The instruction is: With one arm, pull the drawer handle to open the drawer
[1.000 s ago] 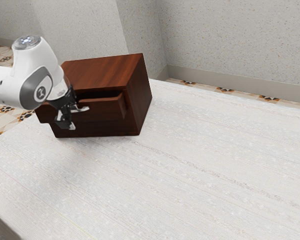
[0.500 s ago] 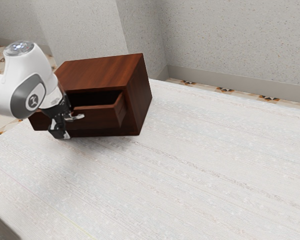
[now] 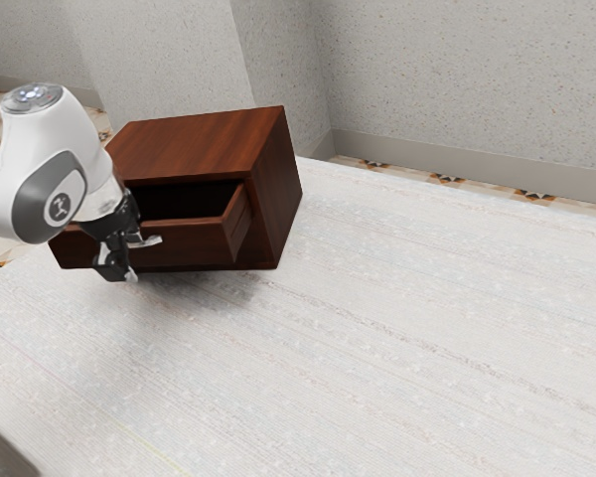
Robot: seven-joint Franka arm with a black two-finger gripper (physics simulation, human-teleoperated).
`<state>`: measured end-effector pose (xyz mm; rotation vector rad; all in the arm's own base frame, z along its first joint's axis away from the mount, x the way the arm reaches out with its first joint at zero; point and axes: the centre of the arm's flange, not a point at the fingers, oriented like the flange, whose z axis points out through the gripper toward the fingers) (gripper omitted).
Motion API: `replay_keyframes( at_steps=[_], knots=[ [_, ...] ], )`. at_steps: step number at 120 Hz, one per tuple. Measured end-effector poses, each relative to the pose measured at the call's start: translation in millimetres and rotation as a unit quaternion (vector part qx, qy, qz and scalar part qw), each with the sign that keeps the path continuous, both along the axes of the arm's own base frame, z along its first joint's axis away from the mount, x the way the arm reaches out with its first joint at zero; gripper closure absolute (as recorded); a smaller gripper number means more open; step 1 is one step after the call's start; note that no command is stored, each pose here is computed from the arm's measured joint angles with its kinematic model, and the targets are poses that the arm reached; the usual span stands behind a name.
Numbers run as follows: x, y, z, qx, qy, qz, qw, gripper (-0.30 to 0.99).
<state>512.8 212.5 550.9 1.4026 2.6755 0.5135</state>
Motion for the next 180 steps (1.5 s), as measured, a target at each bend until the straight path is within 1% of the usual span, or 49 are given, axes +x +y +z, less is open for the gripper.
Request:
replay_keyframes(
  at_steps=[12,33,52,70,121,180],
  knots=[
    [0,-1,0,-0.007,0.0,0.001,1.0,0.28],
    [-5,5,-1,-0.034,-0.005,0.008,0.999,0.28],
    [-14,13,2,-0.047,-0.006,0.016,0.999,0.28],
    [-21,12,1,-0.053,-0.001,0.014,0.999,0.28],
    [-41,9,-1,-0.061,0.027,0.013,0.998,0.29],
    [-61,4,5,-0.074,0.046,0.02,0.996,0.29]
  ],
)
